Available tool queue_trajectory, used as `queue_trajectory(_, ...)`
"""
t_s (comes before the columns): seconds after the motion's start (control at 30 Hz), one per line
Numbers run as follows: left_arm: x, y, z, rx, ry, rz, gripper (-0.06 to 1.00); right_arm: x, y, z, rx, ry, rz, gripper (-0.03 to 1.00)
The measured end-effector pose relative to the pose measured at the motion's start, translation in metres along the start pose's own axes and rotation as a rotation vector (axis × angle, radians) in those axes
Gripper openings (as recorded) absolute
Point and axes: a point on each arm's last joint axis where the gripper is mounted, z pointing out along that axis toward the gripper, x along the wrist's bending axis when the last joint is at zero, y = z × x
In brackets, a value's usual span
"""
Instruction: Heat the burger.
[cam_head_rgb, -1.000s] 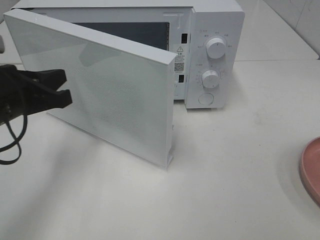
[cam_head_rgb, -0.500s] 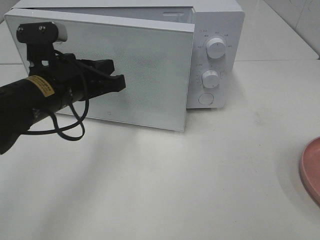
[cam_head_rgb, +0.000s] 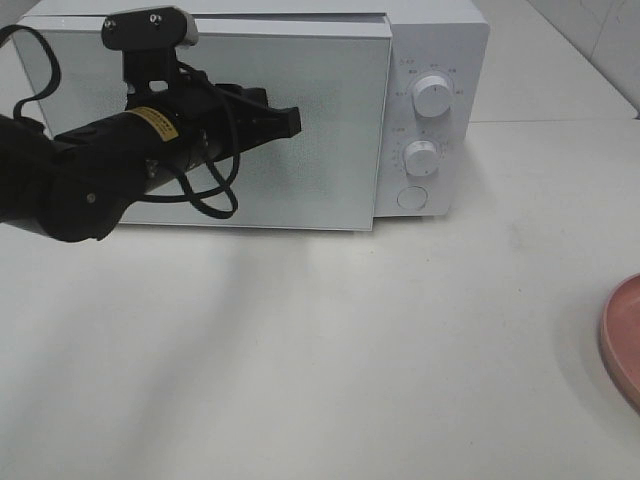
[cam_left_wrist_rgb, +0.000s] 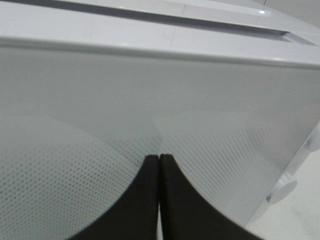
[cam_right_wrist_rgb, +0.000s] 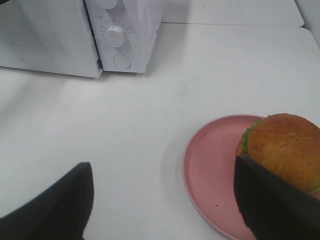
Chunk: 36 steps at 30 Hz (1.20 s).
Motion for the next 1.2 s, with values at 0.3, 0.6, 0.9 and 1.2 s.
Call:
queue_trajectory(0.3,-0.014,-0.008,0.030,0.041,-0.043,0.036,0.00,0.000,0.000,0.000,0.000,0.000,0.000,0.75)
queue_trajectory(0.6,-0.026,-0.003,0.052,0.036,-0.072,0.059,0.00,0.000,0.000,0.000,0.000,0.000,0.000,0.75)
queue_trajectory(0.9,-0.036,-0.002,0.056,0.084,-0.076,0.108,0.00,0.000,0.000,0.000,0.000,0.000,0.000,0.75)
queue_trajectory(1.2,-0.046,0.017,0.032,0.347,-0.077,0.089,0.08,0.000,0.000,0.000,0.000,0.000,0.000,0.75)
